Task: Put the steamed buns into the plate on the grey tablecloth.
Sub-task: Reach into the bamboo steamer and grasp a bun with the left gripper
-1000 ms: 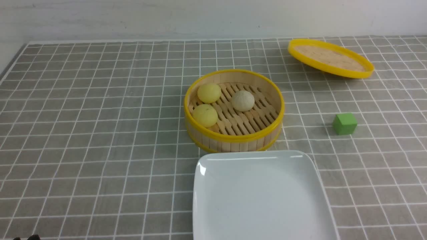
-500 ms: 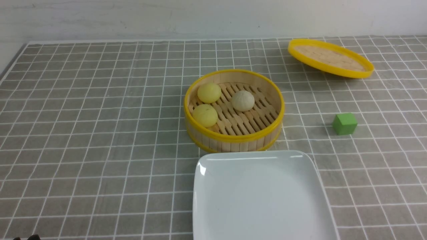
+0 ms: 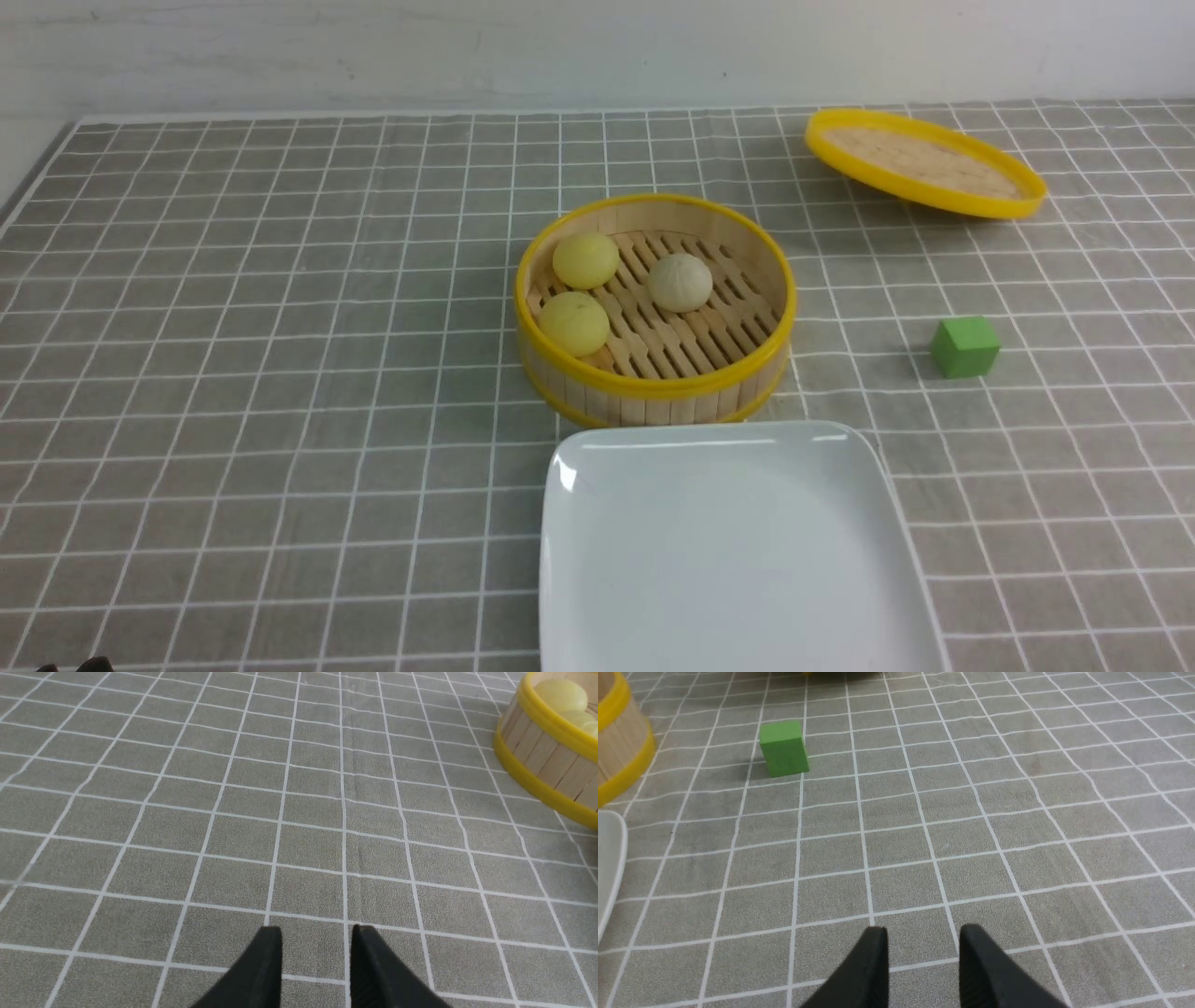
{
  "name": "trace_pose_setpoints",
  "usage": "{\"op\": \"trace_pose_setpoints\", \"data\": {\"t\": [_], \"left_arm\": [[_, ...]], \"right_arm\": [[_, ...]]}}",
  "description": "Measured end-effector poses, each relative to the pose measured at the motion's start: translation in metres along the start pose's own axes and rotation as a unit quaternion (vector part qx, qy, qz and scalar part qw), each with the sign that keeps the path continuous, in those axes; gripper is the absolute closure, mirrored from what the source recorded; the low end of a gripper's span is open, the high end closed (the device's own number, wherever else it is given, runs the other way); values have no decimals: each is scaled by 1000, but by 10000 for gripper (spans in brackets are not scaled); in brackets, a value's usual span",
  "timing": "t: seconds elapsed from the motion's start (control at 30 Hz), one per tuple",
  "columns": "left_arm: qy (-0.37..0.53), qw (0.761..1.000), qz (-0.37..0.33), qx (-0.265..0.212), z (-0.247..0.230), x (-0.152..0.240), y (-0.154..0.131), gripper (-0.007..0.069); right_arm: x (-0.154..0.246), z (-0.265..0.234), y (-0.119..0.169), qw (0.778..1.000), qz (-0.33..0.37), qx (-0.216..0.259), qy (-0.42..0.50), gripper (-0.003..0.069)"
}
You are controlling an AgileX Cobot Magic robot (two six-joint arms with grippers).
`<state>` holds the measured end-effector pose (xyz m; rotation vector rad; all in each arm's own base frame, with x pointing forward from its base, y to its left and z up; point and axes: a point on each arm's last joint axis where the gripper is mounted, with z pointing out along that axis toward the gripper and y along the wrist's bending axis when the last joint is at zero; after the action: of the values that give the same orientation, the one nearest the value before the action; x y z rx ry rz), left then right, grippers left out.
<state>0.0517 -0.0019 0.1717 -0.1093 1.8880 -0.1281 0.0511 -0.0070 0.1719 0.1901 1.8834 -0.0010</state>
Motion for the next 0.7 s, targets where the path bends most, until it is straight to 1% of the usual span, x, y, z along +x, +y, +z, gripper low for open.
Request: {"op": "trace_pose_setpoints", "data": {"t": [0.6,0.63,0.67,0.7], "left_arm": [[-1,1000,0,0,0,0,0,384],[-2,1000,-2,0,0,0,0,384],[-1,1000,-21,4,0,0,-1,384],[0,998,-54,12,0,0,-2,384]], "right_arm": [[0,0,0,1000,3,-1,0,419],[0,0,1,1000,23,-6,1,419],[0,0,3,998,60,-15,3,419],[1,0,5,993,112,-28,6,419]]}}
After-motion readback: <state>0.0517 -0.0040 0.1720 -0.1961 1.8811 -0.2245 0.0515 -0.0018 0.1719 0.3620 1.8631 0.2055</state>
